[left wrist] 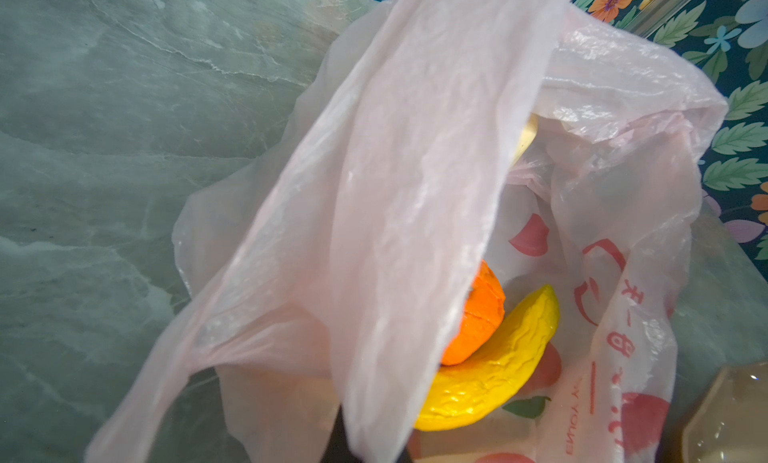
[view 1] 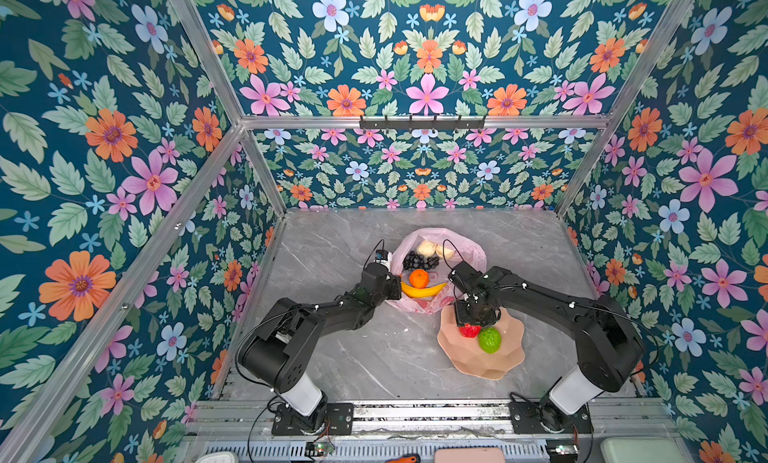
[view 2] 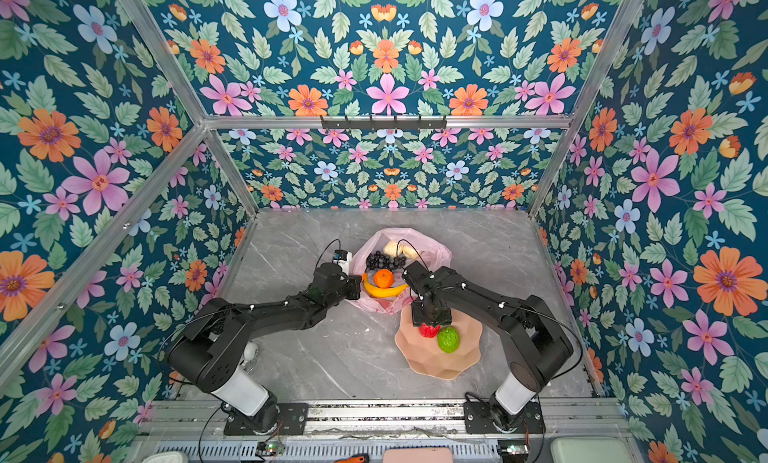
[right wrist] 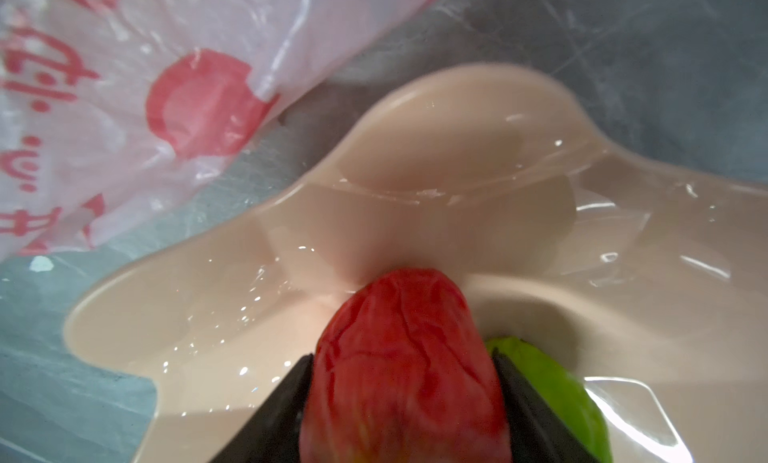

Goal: Take the fake fruits out of the plastic bag
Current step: 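Lower the apple into the bowl and open the right gripper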

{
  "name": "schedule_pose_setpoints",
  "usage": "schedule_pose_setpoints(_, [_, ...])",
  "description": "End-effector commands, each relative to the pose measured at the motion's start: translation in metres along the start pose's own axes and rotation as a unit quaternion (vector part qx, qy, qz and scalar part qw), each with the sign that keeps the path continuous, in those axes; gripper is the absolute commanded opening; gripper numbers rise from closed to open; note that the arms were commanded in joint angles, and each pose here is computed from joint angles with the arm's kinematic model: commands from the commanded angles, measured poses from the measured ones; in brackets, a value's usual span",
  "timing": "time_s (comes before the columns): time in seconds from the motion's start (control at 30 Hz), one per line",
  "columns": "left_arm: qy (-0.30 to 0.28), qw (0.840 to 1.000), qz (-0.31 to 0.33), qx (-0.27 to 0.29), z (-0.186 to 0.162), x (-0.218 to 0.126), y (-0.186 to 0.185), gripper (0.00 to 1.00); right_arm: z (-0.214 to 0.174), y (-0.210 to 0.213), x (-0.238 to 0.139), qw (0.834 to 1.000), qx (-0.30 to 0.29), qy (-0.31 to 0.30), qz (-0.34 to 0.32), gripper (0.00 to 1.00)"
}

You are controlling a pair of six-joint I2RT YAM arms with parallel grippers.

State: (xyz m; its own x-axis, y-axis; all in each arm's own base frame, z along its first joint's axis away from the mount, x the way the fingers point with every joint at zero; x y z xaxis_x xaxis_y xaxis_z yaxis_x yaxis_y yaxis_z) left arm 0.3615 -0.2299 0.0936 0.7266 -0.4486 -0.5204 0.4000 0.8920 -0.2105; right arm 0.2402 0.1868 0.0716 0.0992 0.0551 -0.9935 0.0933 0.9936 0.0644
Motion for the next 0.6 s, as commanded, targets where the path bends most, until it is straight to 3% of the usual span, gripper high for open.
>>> schedule_pose_setpoints(0.0, [-0.008,1.0,0.001,0.003,0.0057,0.0002,0.0,0.0,-0.003,-0.0038,-0.0023,1.0,0.008,0.0,-0.01,0.64])
schedule_pose_setpoints(0.57, [-0.008,1.0,0.002,0.004,0.005,0.0003,0.0004,0.0,-0.0087,-0.0117,0.0026,1.0,0.008,0.002,-0.029,0.69])
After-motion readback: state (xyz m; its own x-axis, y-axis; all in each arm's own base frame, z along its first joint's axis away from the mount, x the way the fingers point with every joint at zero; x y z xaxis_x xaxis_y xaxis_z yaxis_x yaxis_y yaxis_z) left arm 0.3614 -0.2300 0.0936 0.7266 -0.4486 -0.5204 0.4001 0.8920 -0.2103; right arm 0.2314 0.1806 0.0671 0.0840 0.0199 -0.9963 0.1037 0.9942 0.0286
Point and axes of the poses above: each gripper's point midway between its finger pads, its own x axis out along the fingers, its own y axis along the line the jaws close on, z = x × y, the point moved 1 cm from there along -x, back along the fingers, and after that the axes turned 9 degrees about x, right-handed, at the moved point
